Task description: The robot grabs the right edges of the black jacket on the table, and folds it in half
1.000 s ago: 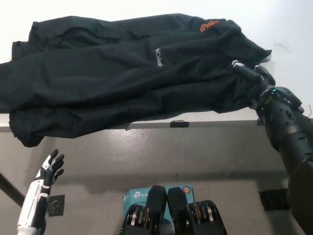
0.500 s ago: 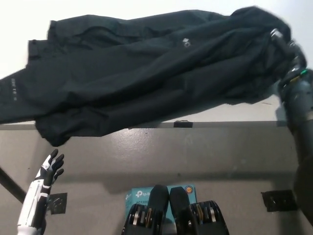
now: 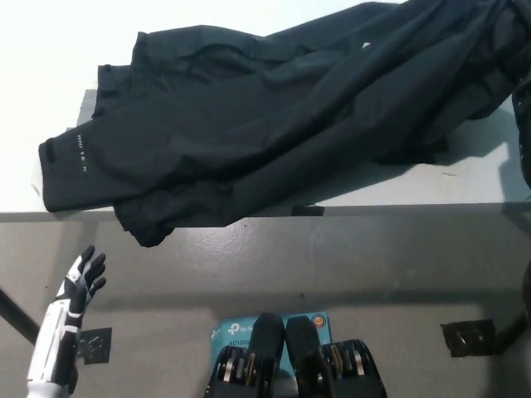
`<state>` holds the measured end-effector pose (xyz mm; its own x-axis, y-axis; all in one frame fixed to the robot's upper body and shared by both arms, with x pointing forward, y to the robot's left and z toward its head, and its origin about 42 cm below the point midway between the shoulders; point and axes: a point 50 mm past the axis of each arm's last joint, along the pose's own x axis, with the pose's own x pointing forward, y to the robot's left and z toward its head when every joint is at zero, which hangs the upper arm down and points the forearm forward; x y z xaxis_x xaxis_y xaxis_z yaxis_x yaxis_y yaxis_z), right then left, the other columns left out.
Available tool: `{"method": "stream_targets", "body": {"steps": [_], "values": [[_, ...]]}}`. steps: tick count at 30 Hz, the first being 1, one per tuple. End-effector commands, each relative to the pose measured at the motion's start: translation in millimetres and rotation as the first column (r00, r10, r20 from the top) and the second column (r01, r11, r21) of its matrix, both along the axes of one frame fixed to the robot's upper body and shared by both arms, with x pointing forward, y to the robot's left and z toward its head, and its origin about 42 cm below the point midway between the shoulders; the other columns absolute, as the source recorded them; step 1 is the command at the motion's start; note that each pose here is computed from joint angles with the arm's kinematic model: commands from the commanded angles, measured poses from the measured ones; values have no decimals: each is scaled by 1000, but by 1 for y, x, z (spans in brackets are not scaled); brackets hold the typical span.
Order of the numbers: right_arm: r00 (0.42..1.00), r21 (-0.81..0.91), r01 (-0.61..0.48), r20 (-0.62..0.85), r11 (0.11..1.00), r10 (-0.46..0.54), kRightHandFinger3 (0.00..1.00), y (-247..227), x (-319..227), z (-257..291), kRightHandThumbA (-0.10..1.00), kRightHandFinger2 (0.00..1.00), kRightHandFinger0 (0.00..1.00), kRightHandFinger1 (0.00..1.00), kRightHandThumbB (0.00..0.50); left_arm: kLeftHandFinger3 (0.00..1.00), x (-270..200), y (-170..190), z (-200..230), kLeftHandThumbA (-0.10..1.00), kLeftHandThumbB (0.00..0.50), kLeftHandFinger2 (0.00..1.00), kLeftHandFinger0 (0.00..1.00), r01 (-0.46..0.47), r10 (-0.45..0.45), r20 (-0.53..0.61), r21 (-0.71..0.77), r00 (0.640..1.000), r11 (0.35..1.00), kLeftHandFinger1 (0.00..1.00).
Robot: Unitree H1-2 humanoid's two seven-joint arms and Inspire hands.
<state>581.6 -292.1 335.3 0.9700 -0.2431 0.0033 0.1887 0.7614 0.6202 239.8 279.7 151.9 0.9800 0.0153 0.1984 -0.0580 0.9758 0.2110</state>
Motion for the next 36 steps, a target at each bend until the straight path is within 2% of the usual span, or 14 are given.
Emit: {"method": "stream_targets", "body": {"steps": [1, 3, 10, 14, 17, 20, 21, 23, 26, 27, 30, 31, 32, 36], "values": [[989, -103, -11, 149, 995, 27, 973, 1, 3, 67, -100, 848, 0, 298, 98, 1000, -3, -2, 18, 1000, 130, 1000, 1000, -26, 25, 121, 5, 992, 1000, 1000], [988, -211, 1, 148, 977, 31, 878, 12, 6, 84, -100, 778, 0, 286, 144, 1000, -6, -2, 11, 1000, 61, 1000, 1000, -14, 15, 87, -11, 996, 1000, 1000], [917, -625, -24, 297, 780, 267, 816, 90, -5, 187, -100, 833, 6, 427, 166, 1000, -5, 1, 6, 1000, 85, 1000, 1000, -19, 20, 58, -20, 998, 1000, 1000], [808, -812, -3, 342, 584, 480, 831, 165, -22, 244, -100, 787, 0, 423, 200, 1000, -7, 1, 4, 1000, 85, 1000, 1000, -24, 26, 57, -29, 998, 999, 1000], [750, -888, 38, 328, 458, 575, 962, 218, -43, 265, -100, 808, 0, 406, 159, 1000, -7, 3, 3, 1000, 95, 1000, 1000, -33, 34, 58, -20, 998, 999, 1000], [717, -952, 127, 283, 280, 637, 724, 286, -68, 276, -100, 743, 0, 342, 192, 1000, -8, 4, 4, 1000, 102, 1000, 1000, -38, 38, 60, -15, 997, 999, 1000], [701, -958, 149, 276, 243, 658, 706, 298, -72, 274, -100, 741, 30, 373, 192, 1000, -8, 4, 5, 1000, 97, 1000, 1000, -37, 38, 63, -12, 997, 999, 1000], [668, -964, 198, 267, 180, 695, 623, 325, -81, 267, -100, 592, 0, 254, 198, 1000, -7, 3, 8, 1000, 80, 1000, 1000, -33, 34, 72, -4, 997, 999, 1000], [628, -974, 180, 220, 136, 746, 605, 359, -91, 246, -100, 755, 47, 414, 188, 1000, -6, 3, 8, 1000, 83, 1000, 1000, -35, 35, 74, -5, 997, 999, 1000], [609, -979, 149, 200, 138, 768, 586, 369, -92, 235, -100, 694, 4, 349, 172, 1000, -6, 3, 9, 1000, 76, 1000, 1000, -36, 35, 73, 4, 997, 999, 1000], [595, -985, 136, 170, 110, 785, 691, 383, -93, 208, -100, 752, 0, 365, 220, 1000, -3, 1, 11, 1000, 99, 1000, 1000, -39, 38, 73, 9, 997, 999, 1000], [597, -991, 104, 127, 81, 792, 705, 391, -92, 187, -100, 827, 94, 481, 231, 1000, -3, 1, 12, 1000, 98, 1000, 1000, -35, 35, 80, -1, 996, 999, 1000], [594, -995, 88, 85, 41, 800, 639, 400, -88, 151, -100, 747, 22, 410, 219, 1000, -3, 2, 14, 1000, 89, 1000, 1000, -31, 30, 82, 4, 996, 1000, 1000], [604, -996, 46, -31, -74, 797, 634, 406, -82, 88, -100, 757, 0, 382, 202, 1000, -3, 2, 17, 1000, 85, 1000, 1000, -28, 26, 82, 21, 996, 999, 1000]]}}
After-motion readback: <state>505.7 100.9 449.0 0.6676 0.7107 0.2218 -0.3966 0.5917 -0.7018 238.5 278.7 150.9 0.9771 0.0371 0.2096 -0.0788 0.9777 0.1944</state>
